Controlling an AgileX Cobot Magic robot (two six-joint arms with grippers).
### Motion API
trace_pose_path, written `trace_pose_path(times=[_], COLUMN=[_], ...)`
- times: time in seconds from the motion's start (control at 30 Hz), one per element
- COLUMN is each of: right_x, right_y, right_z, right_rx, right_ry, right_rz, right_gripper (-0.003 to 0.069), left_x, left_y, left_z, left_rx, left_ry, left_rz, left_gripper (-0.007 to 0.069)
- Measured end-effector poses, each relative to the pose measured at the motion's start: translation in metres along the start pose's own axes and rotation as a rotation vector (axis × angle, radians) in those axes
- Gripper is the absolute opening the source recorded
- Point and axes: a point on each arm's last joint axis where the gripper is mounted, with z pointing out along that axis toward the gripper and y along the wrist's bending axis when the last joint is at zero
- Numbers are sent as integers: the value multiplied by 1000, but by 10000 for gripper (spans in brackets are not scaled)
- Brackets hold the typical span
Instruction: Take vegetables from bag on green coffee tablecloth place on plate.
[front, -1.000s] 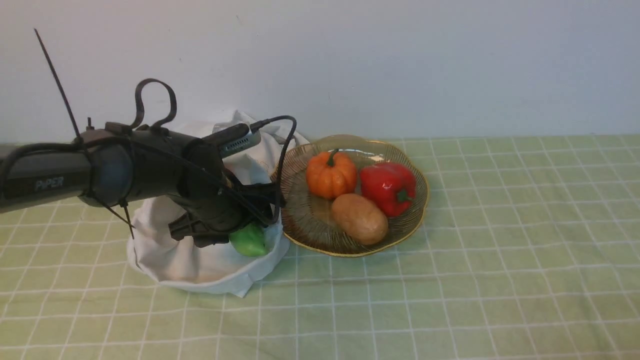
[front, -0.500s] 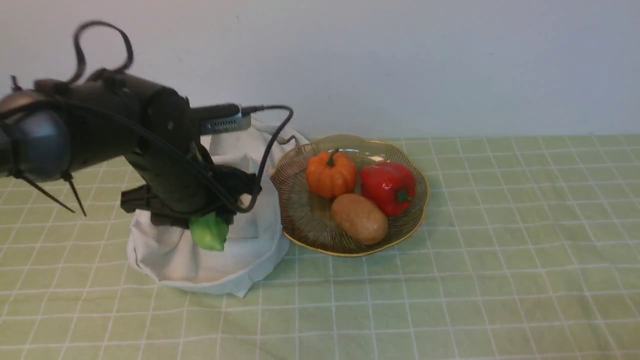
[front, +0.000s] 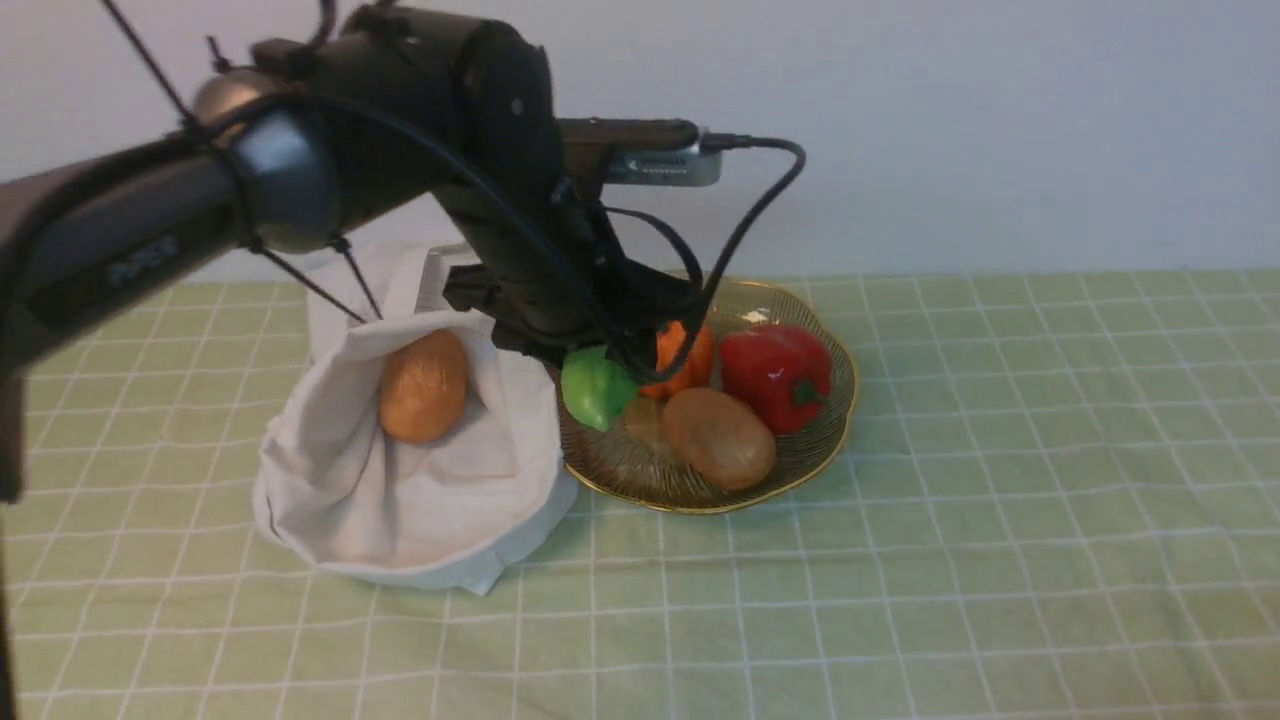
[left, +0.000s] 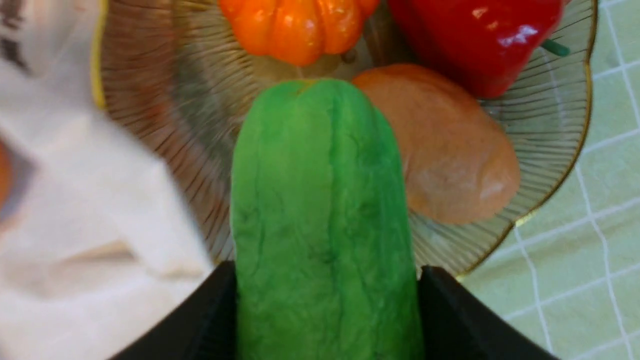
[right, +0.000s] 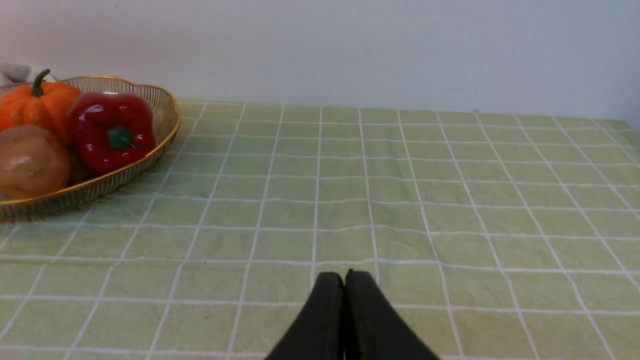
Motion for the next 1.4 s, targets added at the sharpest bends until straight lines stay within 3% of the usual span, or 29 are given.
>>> trace_pose_path(times=[0.17, 0.23, 0.4, 0.57, 0.67, 0.87, 0.93, 1.2, 1.4], right_x=[0, 0, 0, 0, 0, 0, 0, 0, 0], right_y=[0, 0, 0, 0, 0, 0, 0, 0, 0], right_z=[0, 0, 0, 0, 0, 0, 0, 0, 0], right_rx=[0, 0, 0, 0, 0, 0, 0, 0, 0], right_ry=[0, 0, 0, 0, 0, 0, 0, 0, 0], right_rz=[0, 0, 0, 0, 0, 0, 0, 0, 0], right_gripper=[-15, -15, -15, -15, -15, -15, -15, -15, -15], left_x=[-11, -13, -15, -20, -27, -47, -45, 4, 86], left_y=[-3, -3, -4, -7, -12, -25, -28, -20, -6], left_z=[48, 52, 57, 46, 22, -55, -79, -131, -145], left_rx=[-13, -14, -11, -9, -10, 44, 63, 63, 40], left_ry=[49, 50, 48, 57, 83, -75, -114, -91, 29], left_rz=[-27, -29, -33, -21, 21, 143, 172, 198, 293], left_gripper=[414, 435, 587, 610, 516, 118, 35, -5, -5])
